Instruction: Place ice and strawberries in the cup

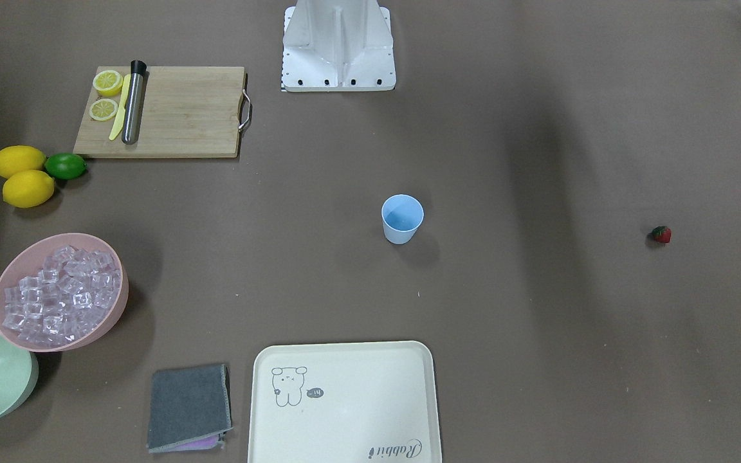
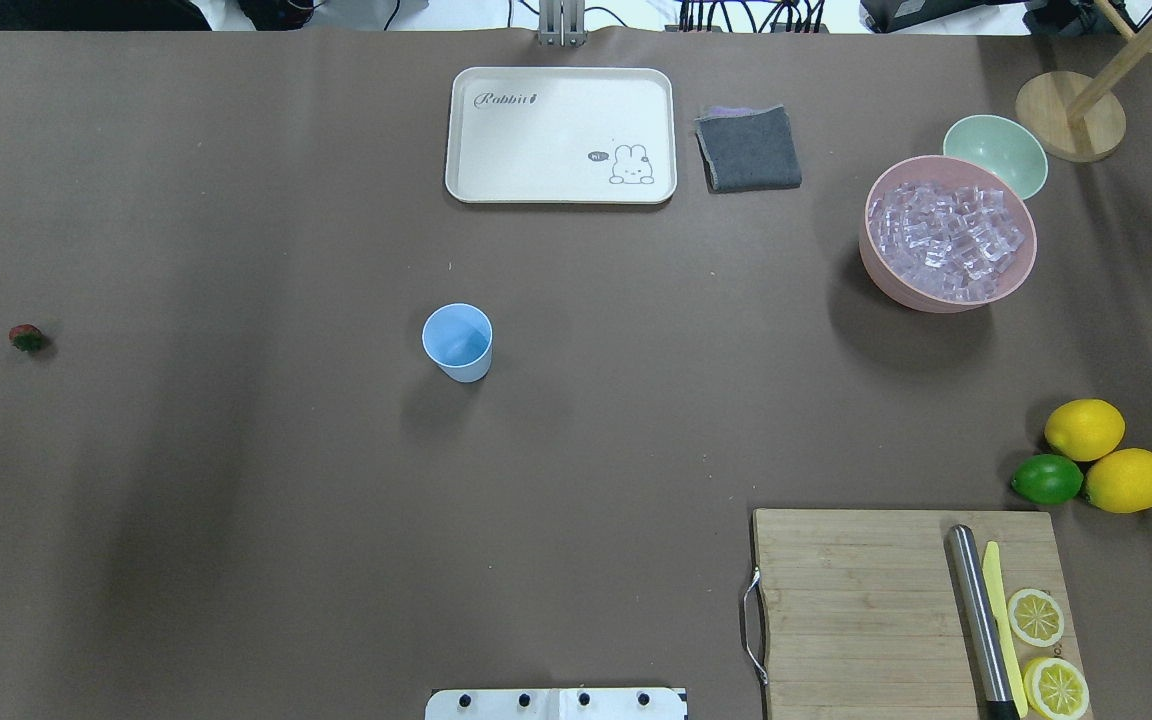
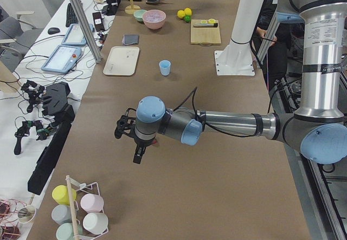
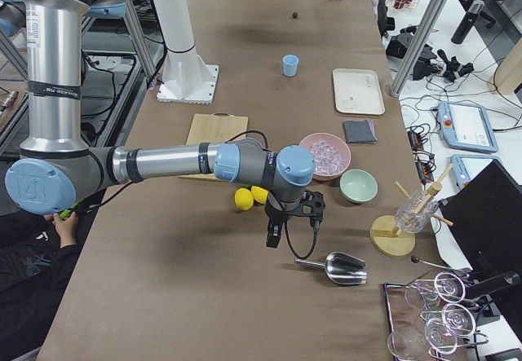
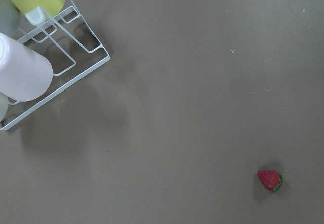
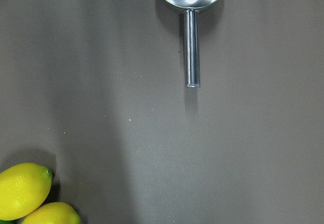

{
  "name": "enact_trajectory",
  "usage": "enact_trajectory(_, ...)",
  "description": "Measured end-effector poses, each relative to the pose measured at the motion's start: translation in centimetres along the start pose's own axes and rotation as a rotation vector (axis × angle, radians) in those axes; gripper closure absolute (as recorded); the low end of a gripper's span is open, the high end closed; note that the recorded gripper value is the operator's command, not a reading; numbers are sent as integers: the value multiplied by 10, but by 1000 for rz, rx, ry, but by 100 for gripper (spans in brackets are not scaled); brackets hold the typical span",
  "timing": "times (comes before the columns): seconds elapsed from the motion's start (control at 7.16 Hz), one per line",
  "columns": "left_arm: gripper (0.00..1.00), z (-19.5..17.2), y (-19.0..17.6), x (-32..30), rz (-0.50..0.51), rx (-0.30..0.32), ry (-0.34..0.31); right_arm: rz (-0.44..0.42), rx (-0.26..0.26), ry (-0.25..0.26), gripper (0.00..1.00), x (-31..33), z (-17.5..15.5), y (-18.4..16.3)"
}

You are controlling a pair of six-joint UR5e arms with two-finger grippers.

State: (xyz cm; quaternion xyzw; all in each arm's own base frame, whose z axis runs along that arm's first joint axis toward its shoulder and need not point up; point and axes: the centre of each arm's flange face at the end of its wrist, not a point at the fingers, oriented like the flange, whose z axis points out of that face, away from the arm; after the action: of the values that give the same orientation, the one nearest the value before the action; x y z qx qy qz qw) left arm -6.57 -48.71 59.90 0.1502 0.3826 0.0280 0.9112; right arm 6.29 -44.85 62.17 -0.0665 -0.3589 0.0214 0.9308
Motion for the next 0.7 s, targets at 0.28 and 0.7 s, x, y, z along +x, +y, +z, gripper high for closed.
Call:
enact_trajectory(0.28,2,2,2,-2,-3,-4,0,-6,7,0,0,-3,-3,-2)
enact_trajectory(0.7,2,5,9,-6,-11,-13,0,-12,14,-6,0,-7,-7,-2)
